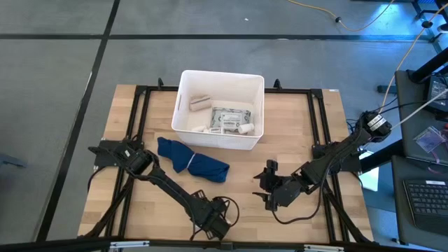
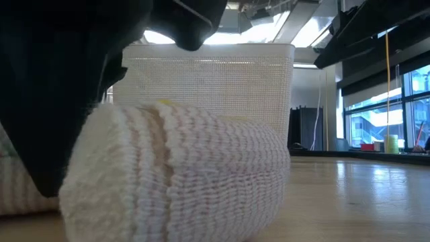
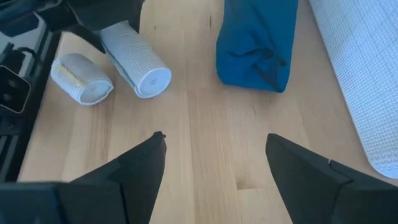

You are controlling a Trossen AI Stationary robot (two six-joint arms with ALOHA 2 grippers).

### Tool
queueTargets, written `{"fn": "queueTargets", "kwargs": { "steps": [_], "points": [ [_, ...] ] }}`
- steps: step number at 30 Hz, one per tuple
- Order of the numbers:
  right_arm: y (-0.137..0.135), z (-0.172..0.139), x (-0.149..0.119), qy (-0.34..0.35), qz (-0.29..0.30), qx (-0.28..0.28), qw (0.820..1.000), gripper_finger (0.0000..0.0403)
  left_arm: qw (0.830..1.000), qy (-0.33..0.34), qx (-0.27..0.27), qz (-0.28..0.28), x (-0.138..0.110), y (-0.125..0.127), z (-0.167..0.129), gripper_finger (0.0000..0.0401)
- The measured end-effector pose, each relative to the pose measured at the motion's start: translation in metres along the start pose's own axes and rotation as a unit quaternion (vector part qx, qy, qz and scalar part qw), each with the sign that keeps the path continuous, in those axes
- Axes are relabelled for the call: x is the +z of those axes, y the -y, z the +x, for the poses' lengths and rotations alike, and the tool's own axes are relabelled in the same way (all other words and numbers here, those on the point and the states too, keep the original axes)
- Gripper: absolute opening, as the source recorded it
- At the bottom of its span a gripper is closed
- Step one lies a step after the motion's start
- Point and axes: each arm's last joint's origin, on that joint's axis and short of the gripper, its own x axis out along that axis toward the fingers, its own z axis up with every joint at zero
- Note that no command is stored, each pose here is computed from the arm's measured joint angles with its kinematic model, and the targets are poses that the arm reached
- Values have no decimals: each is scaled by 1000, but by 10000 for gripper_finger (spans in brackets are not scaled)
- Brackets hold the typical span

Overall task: Pick & place medical supplies in basket/bin
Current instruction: Put the left light brown bandage into the white bin

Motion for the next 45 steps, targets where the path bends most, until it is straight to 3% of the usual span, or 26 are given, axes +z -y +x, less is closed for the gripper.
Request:
{"fn": "queueTargets", "kwargs": {
  "steps": [5, 11, 17, 22, 27, 30, 33, 37, 41, 45],
  "points": [
    [-1, 0, 1, 3, 0, 5, 1000, 277, 998, 2, -1, 58, 2, -3, -8, 169],
    [-1, 0, 2, 6, -5, 8, 1000, 277, 997, 12, 2, 79, 13, -32, -59, 122],
    [-1, 0, 2, 7, -6, 8, 1000, 277, 991, 110, 53, 53, 23, -100, -150, 130],
    [-2, 0, 4, 17, -13, 14, 1000, 277, 961, 257, 100, 6, 34, -171, -218, 131],
    [-3, 1, 9, 38, -51, 20, 998, 277, 938, 313, 145, -26, 48, -242, -257, 127],
    [0, 2, 13, 48, -75, 15, 996, 277, 938, 302, 169, -14, 64, -273, -261, 127],
    [5, 5, 16, 50, -83, 6, 995, 277, 949, 276, 151, 23, 84, -295, -257, 127],
    [12, 9, 19, 48, -66, -6, 997, 277, 959, 226, 154, 79, 108, -316, -241, 127],
    [16, 11, 17, 33, -35, -16, 999, 277, 962, 188, 174, 95, 118, -333, -223, 127],
    [18, 10, 13, 16, -15, -23, 999, 277, 964, 186, 128, 141, 132, -340, -193, 127]
  ]
}}
